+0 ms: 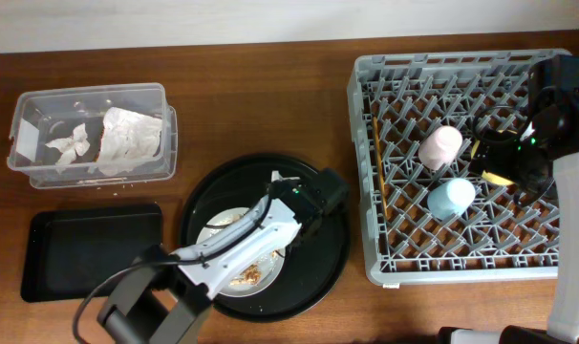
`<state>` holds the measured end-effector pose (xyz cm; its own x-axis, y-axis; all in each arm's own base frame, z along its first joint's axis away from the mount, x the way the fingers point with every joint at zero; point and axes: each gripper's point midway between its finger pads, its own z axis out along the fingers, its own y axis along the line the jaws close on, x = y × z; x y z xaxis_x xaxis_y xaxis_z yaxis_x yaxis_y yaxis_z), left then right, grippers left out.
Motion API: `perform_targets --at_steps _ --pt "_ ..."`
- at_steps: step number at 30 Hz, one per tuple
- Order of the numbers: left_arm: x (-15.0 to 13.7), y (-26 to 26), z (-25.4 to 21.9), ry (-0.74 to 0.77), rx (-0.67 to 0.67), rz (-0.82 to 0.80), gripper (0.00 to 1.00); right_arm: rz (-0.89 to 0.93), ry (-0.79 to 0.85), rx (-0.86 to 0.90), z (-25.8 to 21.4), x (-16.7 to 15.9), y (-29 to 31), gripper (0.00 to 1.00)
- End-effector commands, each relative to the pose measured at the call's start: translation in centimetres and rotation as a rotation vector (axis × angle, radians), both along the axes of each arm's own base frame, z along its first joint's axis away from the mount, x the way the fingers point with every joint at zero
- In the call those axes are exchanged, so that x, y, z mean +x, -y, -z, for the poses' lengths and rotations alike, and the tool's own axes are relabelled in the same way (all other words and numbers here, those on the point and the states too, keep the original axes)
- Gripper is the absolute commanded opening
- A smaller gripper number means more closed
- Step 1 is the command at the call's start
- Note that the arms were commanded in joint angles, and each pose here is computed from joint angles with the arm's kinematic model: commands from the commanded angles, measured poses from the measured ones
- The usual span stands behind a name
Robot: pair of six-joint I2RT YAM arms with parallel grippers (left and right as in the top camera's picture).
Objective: Sort waste into correct bins and load items into the dishwasher rack
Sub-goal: 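Reach the left gripper to the white plate and grasp its rim, then carry the plate left and tip the food scraps into the black tray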
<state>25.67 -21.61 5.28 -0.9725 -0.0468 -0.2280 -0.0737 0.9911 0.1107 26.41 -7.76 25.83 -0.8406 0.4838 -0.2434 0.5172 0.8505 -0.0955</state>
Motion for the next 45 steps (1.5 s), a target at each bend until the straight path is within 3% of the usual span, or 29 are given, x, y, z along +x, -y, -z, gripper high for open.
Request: perform_targets --at_steps 1,15,18,21,35,45 --pt "0.2 -0.7 2.2 -0.005 0.07 -0.047 0.55 0.023 -0.007 -0.013 0.1 -0.1 0.5 0.99" --pt "0.1 -0.5 5.4 -0.045 0.102 -0.045 0.3 0.023 -0.007 -0.013 0.1 -0.1 0.5 0.99" --pt "0.0 -0.7 5.4 -0.053 0.11 -0.045 0.19 0.023 -0.007 -0.013 0.1 -0.1 0.5 0.99" --pt "-0.2 -0.9 5.4 -0.058 0.116 -0.044 0.01 0.023 -0.007 -0.013 0.1 -0.1 0.5 0.99" --pt "0.4 -0.9 -0.3 -0.091 0.167 -0.053 0.01 0.023 -0.007 -0.013 0.1 -0.1 0.5 0.99" --pt "4.9 -11.3 -8.2 0.042 0.079 -0.349 0.01 0.023 -0.007 -0.013 0.1 -0.1 0.5 0.99"
